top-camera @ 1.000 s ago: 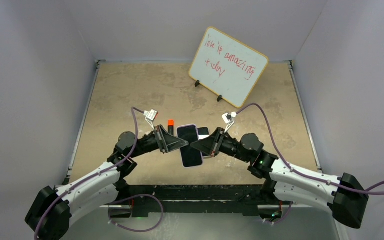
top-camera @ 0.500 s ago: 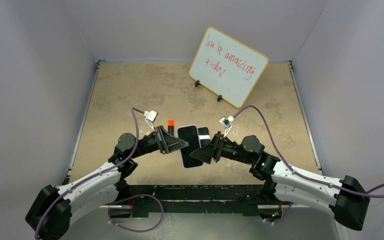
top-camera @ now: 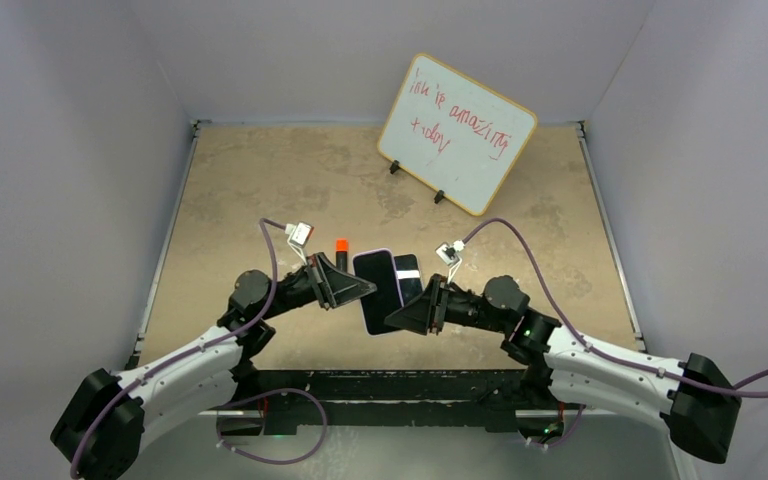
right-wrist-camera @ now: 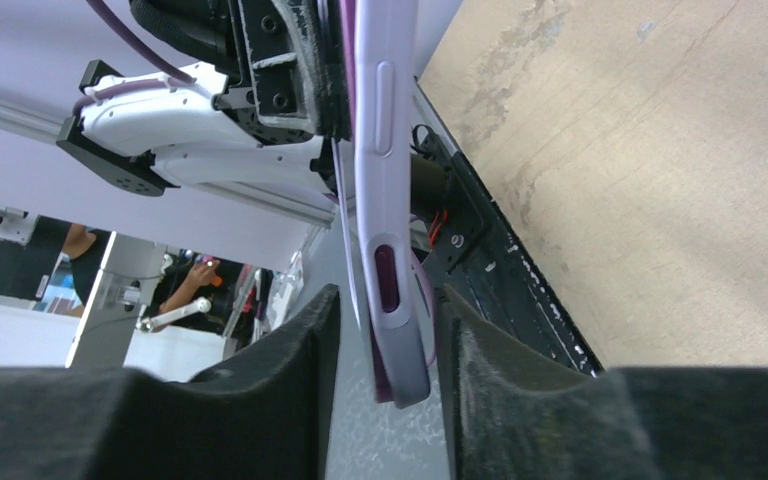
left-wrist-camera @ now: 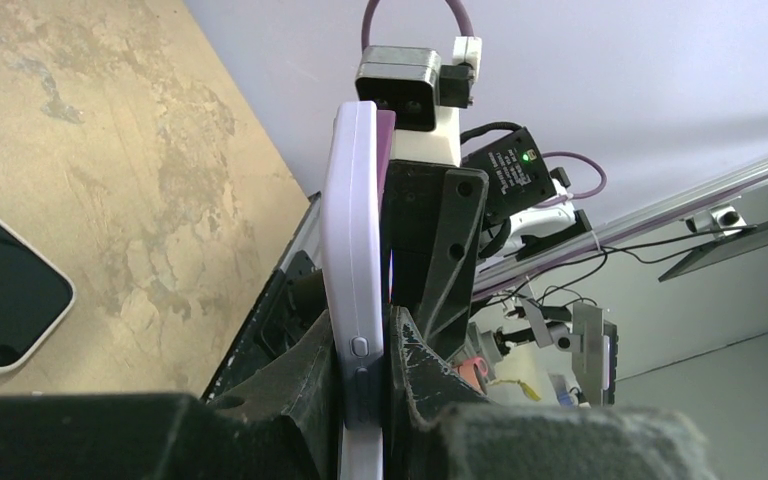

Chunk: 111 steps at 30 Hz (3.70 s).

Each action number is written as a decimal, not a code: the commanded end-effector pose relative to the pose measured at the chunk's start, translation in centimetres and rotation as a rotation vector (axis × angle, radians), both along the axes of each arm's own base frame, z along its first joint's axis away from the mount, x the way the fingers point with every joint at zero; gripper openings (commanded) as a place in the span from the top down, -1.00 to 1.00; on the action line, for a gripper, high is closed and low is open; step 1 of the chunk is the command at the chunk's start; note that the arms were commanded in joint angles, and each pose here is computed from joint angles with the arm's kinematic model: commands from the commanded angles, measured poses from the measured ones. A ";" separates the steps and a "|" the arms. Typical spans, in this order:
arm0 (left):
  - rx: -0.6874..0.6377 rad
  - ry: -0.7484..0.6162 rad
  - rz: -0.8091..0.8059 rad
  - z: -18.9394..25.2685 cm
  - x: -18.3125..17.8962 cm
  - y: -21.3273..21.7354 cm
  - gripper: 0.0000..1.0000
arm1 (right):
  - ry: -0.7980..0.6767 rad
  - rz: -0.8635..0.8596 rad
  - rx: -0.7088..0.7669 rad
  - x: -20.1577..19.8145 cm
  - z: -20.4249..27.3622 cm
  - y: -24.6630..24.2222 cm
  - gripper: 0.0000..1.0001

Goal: Put the phone into the phone case

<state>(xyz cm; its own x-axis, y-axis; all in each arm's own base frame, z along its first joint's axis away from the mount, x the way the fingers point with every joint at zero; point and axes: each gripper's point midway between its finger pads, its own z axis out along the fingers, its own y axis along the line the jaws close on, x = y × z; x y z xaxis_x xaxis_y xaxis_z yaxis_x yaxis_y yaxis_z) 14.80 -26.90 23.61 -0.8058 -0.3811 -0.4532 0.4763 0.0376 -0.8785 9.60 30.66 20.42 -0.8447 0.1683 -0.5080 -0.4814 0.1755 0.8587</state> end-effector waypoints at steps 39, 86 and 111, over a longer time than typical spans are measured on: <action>0.139 -0.305 -0.306 1.4 -5.2 -0.2 1.00 | -0.109 -0.175 -0.063 3.8 5.5 -0.1 -0.50; 0.089 -0.230 0.101 5.7 0.2 1.4 1.00 | -0.036 -0.060 -0.068 1.4 2.1 0.0 -0.45; 0.273 -0.194 0.253 2.1 3.8 2.2 1.00 | 0.079 -0.107 -0.059 2.2 0.9 0.7 0.41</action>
<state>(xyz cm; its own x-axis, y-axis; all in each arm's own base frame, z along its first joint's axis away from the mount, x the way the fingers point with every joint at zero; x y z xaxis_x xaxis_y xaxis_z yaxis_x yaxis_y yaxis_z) 16.49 -25.41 24.92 -0.6936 -0.3752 -0.6149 0.5418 0.2908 -0.7886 10.39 31.55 21.19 -0.8701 0.1567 -0.4673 -0.4294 0.2243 0.8748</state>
